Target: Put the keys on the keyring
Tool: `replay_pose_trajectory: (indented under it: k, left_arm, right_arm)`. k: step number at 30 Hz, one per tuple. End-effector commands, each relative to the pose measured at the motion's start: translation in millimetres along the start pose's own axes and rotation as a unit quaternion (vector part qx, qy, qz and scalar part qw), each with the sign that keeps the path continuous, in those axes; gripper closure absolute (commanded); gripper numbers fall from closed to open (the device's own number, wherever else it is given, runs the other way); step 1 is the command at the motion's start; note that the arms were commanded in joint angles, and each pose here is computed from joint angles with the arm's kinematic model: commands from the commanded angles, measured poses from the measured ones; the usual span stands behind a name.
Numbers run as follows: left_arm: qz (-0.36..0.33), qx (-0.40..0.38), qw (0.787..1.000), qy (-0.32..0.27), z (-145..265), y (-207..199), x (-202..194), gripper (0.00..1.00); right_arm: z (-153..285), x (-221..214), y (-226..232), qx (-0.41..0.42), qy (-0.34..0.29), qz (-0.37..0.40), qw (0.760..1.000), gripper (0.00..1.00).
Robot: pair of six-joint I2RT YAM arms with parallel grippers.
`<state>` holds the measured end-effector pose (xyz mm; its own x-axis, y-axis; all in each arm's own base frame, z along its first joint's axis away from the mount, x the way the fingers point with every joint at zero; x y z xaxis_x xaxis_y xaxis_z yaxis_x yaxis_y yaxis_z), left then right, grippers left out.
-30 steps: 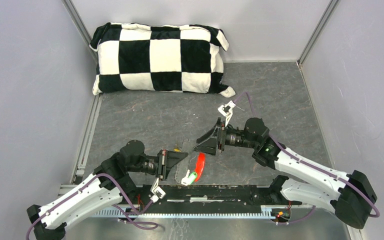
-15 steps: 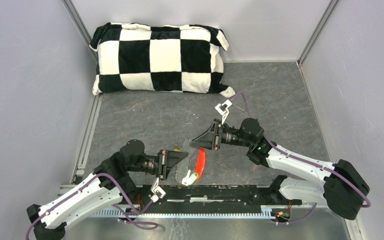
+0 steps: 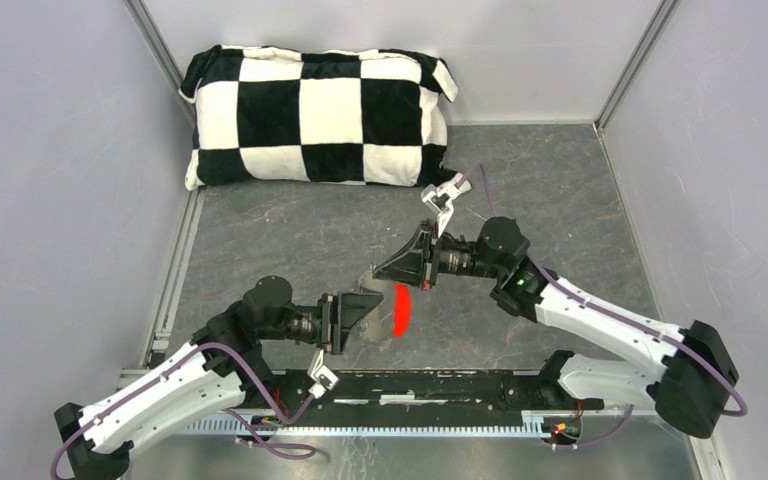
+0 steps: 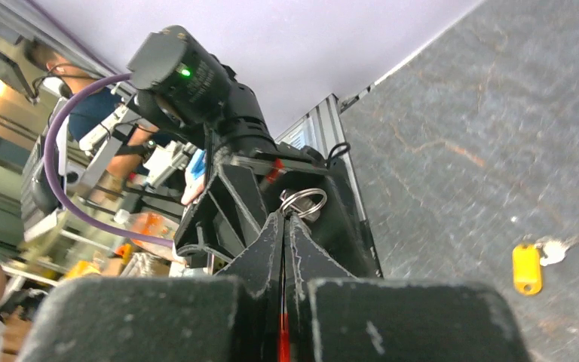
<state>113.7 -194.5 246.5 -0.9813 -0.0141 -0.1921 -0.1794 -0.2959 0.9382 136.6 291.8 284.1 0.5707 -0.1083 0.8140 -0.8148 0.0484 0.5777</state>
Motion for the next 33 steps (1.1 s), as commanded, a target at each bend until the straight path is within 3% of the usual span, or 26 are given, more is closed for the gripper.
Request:
replay_pose_trajectory:
  k: [1, 8, 17, 20, 21, 23, 24, 28, 30, 33]
  left_arm:
    - [-0.227, -0.001, 0.973, 0.042, 7, 28, -3, 0.24]
    - [-0.144, -0.006, 0.987, 0.076, 21, 23, -9, 0.14]
    - [0.011, 0.003, 0.993, 0.114, 43, 14, -10, 0.15]
    - [0.083, 0.025, 0.989, 0.117, 48, 22, -13, 0.12]
    - [0.137, 0.04, 0.983, 0.111, 49, 26, -13, 0.07]
    - [0.257, 0.079, 0.959, 0.094, 54, 44, -13, 0.01]
    - [0.328, 0.094, 0.936, 0.087, 56, 53, -14, 0.0]
    - [0.59, 0.081, 0.799, 0.08, 46, 70, -19, 0.0]
    - [0.658, 0.055, 0.749, 0.049, 36, 77, -12, 0.0]
    - [0.712, 0.055, 0.7, -0.013, 27, 86, 0, 0.0]
  right_arm:
    - [8, 39, 27, 0.011, -0.012, 0.158, 0.987, 1.0]
    - [22, 41, 27, -0.011, 0.001, 0.239, 0.971, 1.0]
    - [40, 47, 39, -0.005, -0.024, 0.334, 0.942, 1.0]
    - [44, 47, 42, 0.005, -0.032, 0.361, 0.932, 1.0]
    - [45, 46, 44, 0.011, -0.034, 0.369, 0.929, 1.0]
    - [46, 45, 46, 0.024, -0.034, 0.385, 0.922, 1.0]
    - [46, 45, 47, 0.028, -0.033, 0.391, 0.919, 1.0]
    - [47, 44, 51, 0.051, -0.027, 0.411, 0.91, 1.0]
    - [47, 43, 52, 0.059, -0.023, 0.417, 0.907, 1.0]
    - [47, 40, 54, 0.074, -0.017, 0.418, 0.905, 1.0]
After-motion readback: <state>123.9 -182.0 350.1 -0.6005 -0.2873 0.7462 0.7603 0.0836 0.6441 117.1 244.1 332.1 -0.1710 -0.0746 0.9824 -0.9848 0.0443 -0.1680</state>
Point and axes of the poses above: each gripper's point midway between its finger pads, its own z axis back along the fingers, its own y axis along the line the jaws close on, x = y × z, the point moved 6 cm from there along z, back along the fingers, and after that the axes turned 7 degrees about z, right-handed, at the moved point
